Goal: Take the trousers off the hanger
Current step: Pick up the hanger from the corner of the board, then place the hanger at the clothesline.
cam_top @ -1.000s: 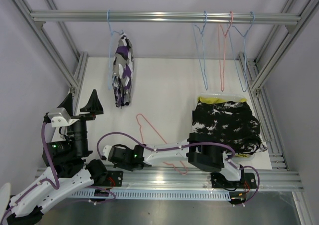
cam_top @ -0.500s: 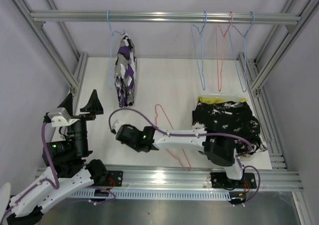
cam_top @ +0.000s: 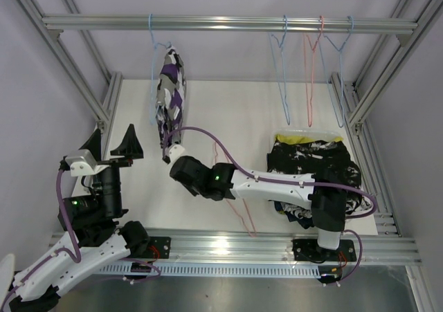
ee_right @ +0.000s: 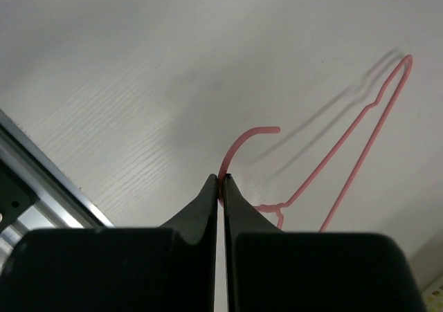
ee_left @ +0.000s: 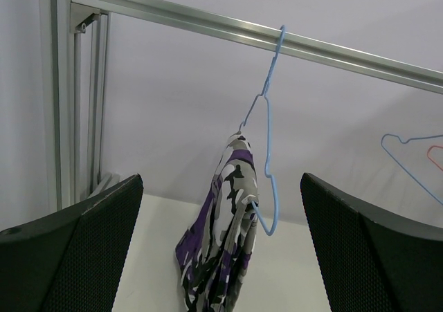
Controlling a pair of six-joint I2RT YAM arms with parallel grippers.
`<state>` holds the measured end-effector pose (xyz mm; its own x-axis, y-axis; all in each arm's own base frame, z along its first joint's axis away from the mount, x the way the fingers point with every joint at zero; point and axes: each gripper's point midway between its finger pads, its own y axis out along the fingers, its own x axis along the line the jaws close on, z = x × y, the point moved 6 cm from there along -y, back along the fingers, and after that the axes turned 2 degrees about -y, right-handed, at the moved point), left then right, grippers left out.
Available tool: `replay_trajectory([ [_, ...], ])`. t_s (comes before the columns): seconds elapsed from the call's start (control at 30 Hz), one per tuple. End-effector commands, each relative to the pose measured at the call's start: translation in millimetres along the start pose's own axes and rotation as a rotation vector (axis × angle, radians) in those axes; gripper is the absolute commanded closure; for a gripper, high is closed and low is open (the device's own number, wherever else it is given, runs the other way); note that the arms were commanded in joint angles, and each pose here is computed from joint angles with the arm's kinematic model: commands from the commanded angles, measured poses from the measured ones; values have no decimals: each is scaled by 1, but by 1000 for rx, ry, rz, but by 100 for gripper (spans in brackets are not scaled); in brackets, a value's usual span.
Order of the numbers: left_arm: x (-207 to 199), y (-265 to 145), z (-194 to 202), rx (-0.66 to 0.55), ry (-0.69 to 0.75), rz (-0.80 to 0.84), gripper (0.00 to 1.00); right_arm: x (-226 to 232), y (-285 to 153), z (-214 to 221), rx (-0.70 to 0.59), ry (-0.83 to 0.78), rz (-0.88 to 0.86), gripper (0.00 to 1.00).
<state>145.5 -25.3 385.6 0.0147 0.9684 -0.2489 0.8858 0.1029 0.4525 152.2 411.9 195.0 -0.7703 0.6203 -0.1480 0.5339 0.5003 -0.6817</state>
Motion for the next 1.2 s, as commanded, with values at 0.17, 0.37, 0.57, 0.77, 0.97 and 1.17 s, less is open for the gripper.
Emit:
replay_trajectory([
  [0.17, 1, 2, -17, -38, -49, 12, 1, -33, -29, -19, -98, 115, 130, 100],
  [0.37, -1, 2, -16, -33, -47, 21, 1, -45, -50, -28, -145, 143, 160, 100],
  [0.57, -14, 4, -12, -1, -48, 98, 0, -68, -77, -48, -218, 207, 182, 100],
  [0.77, -27, 5, -6, 35, -31, 174, 1, -91, -105, -67, -304, 263, 213, 100],
  [0.97, -40, 7, 1, 80, -23, 237, 1, -101, -114, -74, -334, 285, 248, 100],
  [1.17, -53, 7, 5, 118, -18, 309, 1, -111, -126, -86, -360, 301, 296, 100],
])
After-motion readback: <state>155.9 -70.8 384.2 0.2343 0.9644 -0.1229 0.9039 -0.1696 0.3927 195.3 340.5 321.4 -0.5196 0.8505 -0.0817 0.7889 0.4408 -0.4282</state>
